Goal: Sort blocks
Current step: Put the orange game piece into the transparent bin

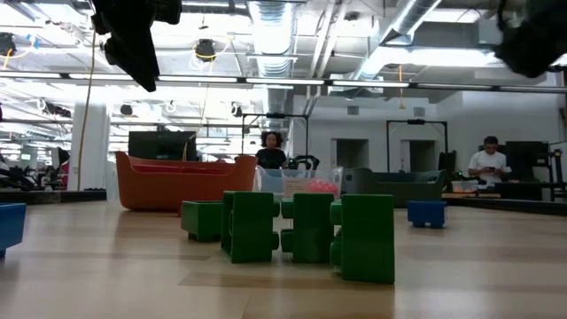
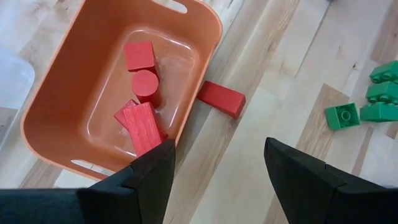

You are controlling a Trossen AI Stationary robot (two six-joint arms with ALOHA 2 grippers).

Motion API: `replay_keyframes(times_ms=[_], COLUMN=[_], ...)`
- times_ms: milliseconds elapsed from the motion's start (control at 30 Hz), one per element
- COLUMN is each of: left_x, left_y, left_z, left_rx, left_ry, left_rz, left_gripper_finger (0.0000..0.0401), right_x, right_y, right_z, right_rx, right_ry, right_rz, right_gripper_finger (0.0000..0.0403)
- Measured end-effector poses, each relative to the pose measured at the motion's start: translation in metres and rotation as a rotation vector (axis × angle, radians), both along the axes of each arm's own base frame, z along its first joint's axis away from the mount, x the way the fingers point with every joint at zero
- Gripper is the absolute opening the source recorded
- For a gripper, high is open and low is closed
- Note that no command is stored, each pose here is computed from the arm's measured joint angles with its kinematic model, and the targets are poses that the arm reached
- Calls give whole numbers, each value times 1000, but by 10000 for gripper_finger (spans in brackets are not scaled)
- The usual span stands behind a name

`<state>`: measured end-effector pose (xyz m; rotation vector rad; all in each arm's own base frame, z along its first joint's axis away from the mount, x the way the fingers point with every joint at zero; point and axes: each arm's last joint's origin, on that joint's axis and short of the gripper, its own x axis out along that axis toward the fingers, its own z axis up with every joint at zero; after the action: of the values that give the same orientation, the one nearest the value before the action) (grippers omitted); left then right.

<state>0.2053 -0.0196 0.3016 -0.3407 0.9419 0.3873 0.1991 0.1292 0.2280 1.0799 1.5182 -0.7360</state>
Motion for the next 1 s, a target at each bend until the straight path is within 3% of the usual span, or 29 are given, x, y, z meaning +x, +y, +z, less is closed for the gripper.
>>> replay_keyframes(times_ms=[367, 1000], left_x=[0, 0], left_y=[0, -1], left_z=[0, 0], left_rx=[38, 6], left_ry=[12, 19], left_rz=[-60, -73], left_gripper_finger=[239, 239], right_x=[-35, -20], right_y=[50, 70], right_z=[-27, -80], right_rx=[23, -87], right_ry=[49, 24], right_rz=[-277, -210], right_gripper_finger=[233, 222])
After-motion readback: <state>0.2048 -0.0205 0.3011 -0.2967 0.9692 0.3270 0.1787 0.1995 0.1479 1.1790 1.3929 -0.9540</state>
